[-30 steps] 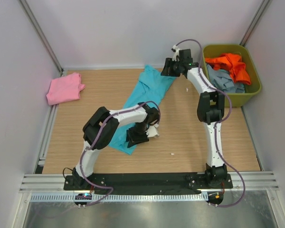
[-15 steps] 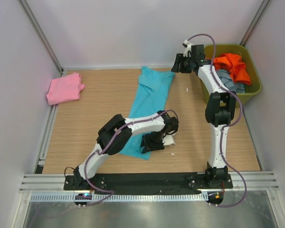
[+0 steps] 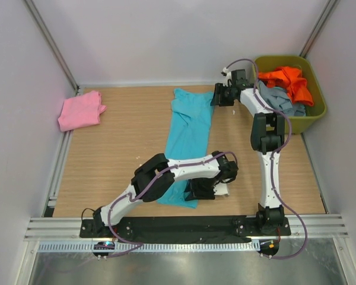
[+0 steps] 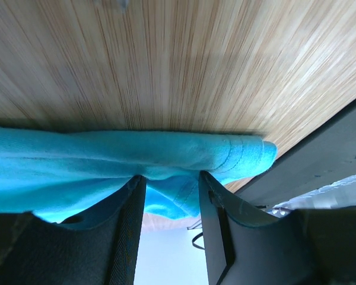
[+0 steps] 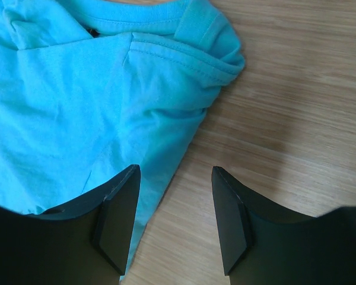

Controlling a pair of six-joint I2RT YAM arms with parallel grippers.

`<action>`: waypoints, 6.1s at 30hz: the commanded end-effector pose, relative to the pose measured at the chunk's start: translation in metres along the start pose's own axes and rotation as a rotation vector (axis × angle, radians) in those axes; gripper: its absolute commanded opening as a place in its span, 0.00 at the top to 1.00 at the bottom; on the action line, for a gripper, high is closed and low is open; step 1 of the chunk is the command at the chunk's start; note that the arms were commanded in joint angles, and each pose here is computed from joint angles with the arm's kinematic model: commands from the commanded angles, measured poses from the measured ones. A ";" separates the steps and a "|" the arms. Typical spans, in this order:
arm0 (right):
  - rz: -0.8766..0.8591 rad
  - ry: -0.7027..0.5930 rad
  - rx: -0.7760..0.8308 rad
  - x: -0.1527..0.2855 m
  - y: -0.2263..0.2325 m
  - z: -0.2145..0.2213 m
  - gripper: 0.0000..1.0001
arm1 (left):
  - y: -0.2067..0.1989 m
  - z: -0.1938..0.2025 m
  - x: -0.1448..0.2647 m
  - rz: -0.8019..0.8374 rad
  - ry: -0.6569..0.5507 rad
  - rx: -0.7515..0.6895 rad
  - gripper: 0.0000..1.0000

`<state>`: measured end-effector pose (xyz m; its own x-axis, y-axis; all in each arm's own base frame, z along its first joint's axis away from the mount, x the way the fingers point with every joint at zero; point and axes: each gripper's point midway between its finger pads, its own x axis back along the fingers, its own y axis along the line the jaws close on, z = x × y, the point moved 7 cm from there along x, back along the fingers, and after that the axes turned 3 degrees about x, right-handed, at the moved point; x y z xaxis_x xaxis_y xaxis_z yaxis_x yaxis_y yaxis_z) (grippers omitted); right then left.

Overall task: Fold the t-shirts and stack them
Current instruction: Fold the tshirt

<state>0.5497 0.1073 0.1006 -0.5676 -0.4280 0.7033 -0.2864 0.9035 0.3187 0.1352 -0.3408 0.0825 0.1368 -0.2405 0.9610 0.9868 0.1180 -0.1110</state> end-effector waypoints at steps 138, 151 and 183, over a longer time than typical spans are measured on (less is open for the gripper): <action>-0.267 0.409 -0.291 0.223 0.187 0.285 0.99 | 0.068 0.174 0.017 0.261 -0.782 1.390 1.00; -0.322 0.227 -0.191 0.230 0.203 0.213 0.98 | 0.109 0.184 0.098 0.046 -0.963 1.235 1.00; -0.216 0.014 -0.220 0.122 0.125 0.088 0.99 | 0.287 0.138 0.093 0.161 -1.048 1.289 1.00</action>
<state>0.3537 0.1706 0.1646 -0.4445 -0.6223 0.6443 -0.1754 0.7658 0.6187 0.3998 -0.1929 0.1734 -0.3995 0.4605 0.7927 0.1713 0.8869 -0.4289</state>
